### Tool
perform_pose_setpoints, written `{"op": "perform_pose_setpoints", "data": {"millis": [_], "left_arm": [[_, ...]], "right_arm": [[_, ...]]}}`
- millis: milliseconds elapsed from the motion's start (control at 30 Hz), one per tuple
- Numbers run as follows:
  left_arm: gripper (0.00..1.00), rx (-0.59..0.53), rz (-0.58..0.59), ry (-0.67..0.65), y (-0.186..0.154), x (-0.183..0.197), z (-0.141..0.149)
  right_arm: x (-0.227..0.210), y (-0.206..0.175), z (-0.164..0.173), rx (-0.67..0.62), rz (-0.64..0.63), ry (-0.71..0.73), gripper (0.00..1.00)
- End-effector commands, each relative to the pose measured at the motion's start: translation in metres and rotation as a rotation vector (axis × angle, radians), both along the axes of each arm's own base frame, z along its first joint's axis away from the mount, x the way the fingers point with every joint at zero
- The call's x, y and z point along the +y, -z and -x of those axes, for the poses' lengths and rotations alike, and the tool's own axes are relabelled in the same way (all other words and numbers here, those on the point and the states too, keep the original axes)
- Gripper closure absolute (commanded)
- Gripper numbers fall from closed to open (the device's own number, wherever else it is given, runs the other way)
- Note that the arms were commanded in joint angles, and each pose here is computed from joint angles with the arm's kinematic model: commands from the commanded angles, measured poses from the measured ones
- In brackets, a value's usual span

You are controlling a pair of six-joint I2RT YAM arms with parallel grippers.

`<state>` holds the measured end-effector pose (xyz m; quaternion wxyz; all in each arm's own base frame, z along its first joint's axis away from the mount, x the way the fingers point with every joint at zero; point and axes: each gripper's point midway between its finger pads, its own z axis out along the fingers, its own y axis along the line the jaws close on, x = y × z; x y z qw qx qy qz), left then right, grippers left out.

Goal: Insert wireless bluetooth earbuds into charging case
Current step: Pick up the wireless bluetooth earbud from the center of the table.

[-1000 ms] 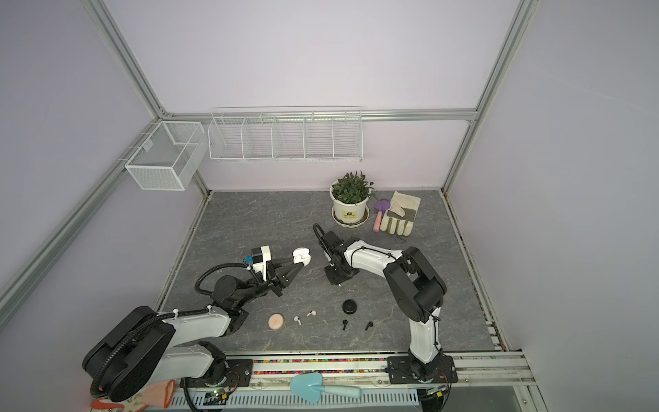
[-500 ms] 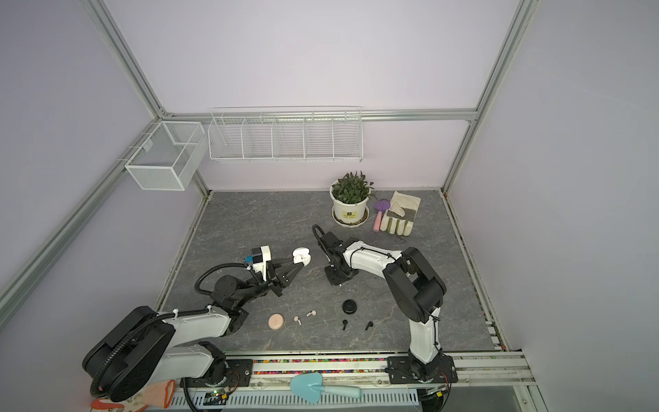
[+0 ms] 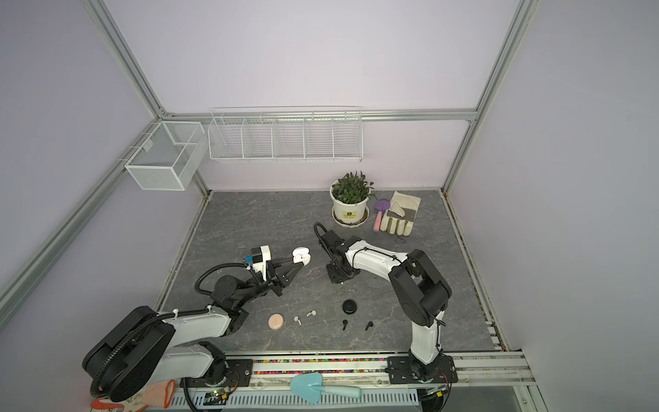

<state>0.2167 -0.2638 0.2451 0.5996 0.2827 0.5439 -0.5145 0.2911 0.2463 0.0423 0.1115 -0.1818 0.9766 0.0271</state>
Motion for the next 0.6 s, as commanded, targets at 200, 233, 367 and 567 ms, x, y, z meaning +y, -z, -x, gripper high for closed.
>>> {"op": "perform_pose_setpoints", "data": {"millis": [200,233,367,567], "left_arm": [[1.00,-0.041,0.046,0.005,-0.018,0.000,0.002],[1.00,-0.042,0.048,0.007,-0.020,0.000,0.002],[1.00,-0.050,0.058,0.016,-0.026,-0.002,0.000],[1.00,-0.064,0.069,0.052,-0.036,-0.009,-0.001]], "right_arm": [[-0.020,-0.052,-0.006,-0.122,-0.045,0.156,0.77],[-0.021,-0.060,-0.007,-0.137,-0.049,0.170,0.77],[-0.027,-0.090,-0.007,-0.194,-0.069,0.209,0.77],[-0.028,-0.147,-0.003,-0.309,-0.151,0.245,0.77]]}}
